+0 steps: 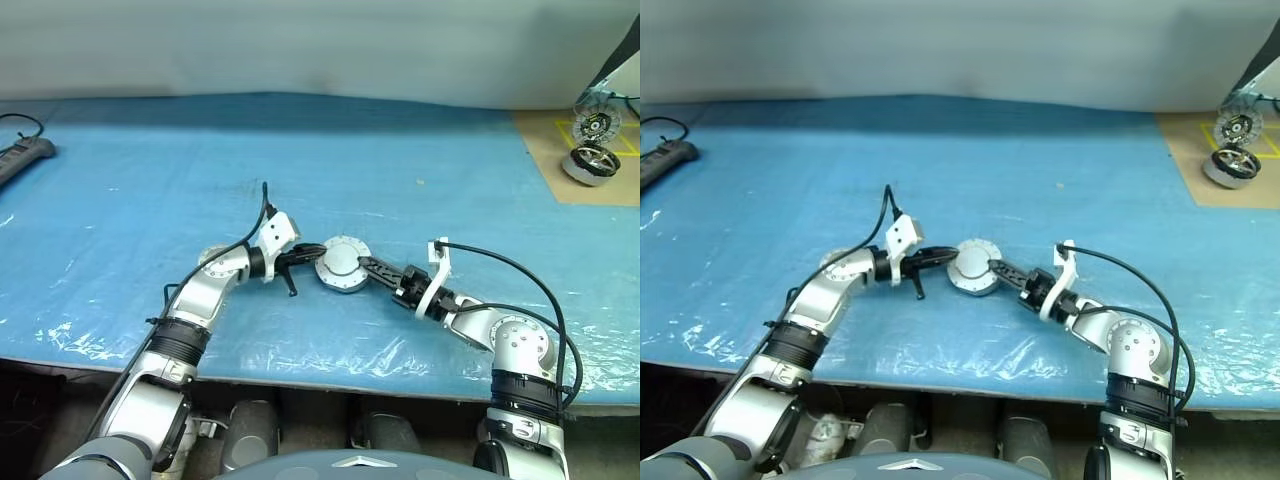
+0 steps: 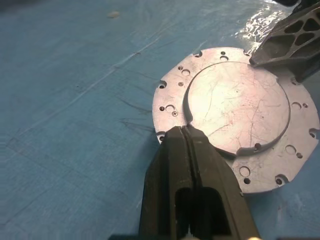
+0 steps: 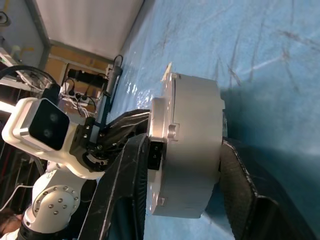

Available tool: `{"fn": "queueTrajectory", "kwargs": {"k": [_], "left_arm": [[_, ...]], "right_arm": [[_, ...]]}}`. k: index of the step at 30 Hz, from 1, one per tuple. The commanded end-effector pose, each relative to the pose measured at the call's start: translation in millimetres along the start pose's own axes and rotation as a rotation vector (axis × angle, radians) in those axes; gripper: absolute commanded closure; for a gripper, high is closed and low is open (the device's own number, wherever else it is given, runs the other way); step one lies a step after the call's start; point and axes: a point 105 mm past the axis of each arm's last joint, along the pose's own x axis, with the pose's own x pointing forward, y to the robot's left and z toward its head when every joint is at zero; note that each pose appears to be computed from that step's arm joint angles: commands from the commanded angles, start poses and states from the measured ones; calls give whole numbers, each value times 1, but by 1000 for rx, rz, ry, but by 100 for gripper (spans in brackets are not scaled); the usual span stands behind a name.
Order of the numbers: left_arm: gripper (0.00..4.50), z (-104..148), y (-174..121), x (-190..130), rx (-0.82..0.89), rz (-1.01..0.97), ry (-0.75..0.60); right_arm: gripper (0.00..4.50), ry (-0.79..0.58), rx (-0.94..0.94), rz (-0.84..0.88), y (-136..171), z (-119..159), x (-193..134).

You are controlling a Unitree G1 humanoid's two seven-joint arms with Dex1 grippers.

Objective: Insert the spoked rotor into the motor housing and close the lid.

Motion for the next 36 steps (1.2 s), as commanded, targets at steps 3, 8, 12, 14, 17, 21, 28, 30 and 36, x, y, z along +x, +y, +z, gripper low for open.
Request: {"fn": "queueTrajectory", "kwargs": {"k": [3,8,12,14,17,21,28,30,36], "left_arm": [[450,20,-15,8,53,-47,-58],[450,29,-15,8,51,-46,-77],[450,61,-7,4,-44,-29,-191],[450,72,-6,1,-94,-39,-224],[450,83,-2,-3,-226,-76,-274],[450,77,14,-9,-298,-35,-279],[412,36,56,-22,-533,210,-299],[360,34,62,-30,-718,215,-404],[153,31,57,-37,-1005,89,-545]], "right_arm": [[343,50,-9,65,15,-12,10],[343,51,-12,39,10,-13,12],[343,15,6,32,8,-7,10],[343,1,15,26,7,-5,9],[343,-36,57,27,7,0,7],[343,-36,70,28,9,-5,9],[343,-293,97,72,18,52,-6],[343,-347,112,100,22,64,-8],[343,-335,168,200,47,58,8]]}}
